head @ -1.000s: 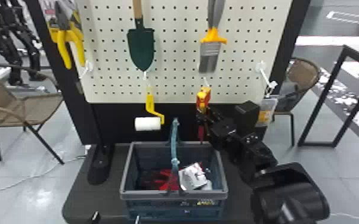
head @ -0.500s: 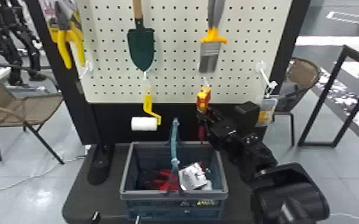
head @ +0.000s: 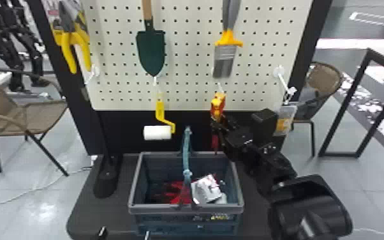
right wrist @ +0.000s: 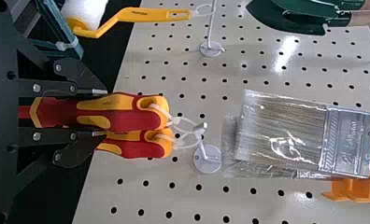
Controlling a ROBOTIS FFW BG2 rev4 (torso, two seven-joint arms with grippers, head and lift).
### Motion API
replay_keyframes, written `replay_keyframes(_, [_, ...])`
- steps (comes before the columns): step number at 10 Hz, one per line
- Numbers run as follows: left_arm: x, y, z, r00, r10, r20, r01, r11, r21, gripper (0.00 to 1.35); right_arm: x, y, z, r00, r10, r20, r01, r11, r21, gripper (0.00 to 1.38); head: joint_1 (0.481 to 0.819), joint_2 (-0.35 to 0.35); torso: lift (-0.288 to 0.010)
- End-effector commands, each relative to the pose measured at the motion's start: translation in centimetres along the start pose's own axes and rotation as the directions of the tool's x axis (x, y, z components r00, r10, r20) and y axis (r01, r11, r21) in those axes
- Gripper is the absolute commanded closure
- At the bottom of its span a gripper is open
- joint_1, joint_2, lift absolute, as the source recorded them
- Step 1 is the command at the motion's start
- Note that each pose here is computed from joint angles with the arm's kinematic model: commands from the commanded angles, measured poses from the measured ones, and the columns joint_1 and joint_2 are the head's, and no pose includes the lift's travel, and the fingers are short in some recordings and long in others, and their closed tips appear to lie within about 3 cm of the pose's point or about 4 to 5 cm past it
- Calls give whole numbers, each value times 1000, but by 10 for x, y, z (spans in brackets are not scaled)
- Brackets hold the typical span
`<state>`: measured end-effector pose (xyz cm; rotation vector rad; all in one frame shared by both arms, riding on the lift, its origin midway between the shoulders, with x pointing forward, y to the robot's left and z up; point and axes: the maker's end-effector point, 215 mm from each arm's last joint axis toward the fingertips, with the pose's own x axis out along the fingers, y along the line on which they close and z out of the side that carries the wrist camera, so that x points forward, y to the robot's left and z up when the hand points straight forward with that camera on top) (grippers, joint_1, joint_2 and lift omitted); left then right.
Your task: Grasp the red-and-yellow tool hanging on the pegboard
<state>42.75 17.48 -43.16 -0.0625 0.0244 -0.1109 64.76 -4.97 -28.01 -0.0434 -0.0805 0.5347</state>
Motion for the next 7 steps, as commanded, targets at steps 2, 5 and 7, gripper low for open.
replay_keyframes(2, [0,0,0,1000,0,-2,0,1000,0,140,0,0,-1,1000,-1,-1,1,1000,2,1285,549,0,-100])
replay_keyframes(5, [0,0,-1,1000,-1,-3,1,1000,1,140,-1,0,-2,1000,-4,-1,4,1000,3,1285,549,0,-100])
replay_keyframes(7, [0,0,-1,1000,-1,-3,1,1000,1,140,0,0,-2,1000,-5,0,5,1000,4,1285,549,0,-100])
